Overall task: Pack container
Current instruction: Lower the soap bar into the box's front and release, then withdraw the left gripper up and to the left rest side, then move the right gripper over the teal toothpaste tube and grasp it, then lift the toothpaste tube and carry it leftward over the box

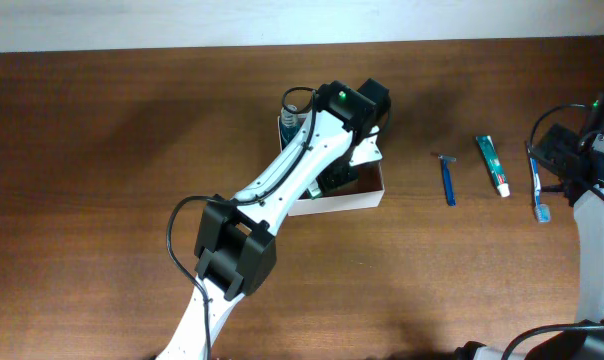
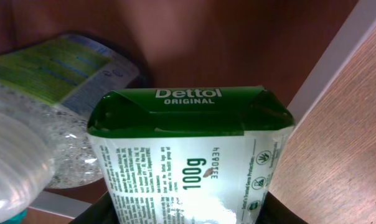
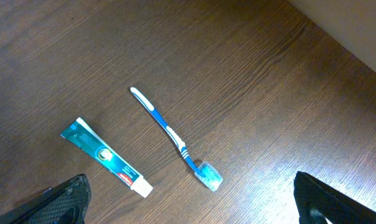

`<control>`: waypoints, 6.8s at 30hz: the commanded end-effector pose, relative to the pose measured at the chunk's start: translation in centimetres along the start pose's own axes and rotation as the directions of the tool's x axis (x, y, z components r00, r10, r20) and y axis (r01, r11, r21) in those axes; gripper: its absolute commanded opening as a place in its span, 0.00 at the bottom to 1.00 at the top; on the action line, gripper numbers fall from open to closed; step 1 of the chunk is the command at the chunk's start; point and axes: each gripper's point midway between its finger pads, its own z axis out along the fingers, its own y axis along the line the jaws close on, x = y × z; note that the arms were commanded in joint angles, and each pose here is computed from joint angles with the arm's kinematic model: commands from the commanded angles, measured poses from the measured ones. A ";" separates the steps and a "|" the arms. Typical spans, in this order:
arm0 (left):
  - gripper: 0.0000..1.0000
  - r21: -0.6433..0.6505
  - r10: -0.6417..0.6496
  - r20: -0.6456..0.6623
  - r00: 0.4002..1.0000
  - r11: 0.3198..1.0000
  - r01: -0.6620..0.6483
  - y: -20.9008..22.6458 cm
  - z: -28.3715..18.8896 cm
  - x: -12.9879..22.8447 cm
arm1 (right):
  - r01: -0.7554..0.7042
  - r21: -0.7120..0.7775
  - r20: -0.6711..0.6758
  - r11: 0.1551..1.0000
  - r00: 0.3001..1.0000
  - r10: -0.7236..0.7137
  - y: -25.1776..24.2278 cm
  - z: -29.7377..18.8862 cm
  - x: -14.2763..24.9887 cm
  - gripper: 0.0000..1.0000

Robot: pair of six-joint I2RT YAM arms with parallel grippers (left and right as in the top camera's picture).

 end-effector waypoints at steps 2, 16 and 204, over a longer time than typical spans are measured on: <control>0.42 -0.019 0.021 0.013 1.000 1.000 -0.021 0.5 -1.1 0.4 | 0.001 0.018 0.014 1.000 1.000 -0.001 -0.4 -0.1 -0.5 0.98; 0.59 -0.024 0.023 -0.009 1.000 0.999 -0.023 0.6 -1.1 0.9 | 0.001 0.018 0.014 1.000 1.000 -0.001 -0.4 -0.1 -0.5 0.99; 0.99 0.000 -0.979 0.201 0.038 0.039 0.999 20.2 -7.1 25.2 | 0.545 -0.475 -0.111 0.691 0.742 -0.661 11.5 15.0 12.0 0.38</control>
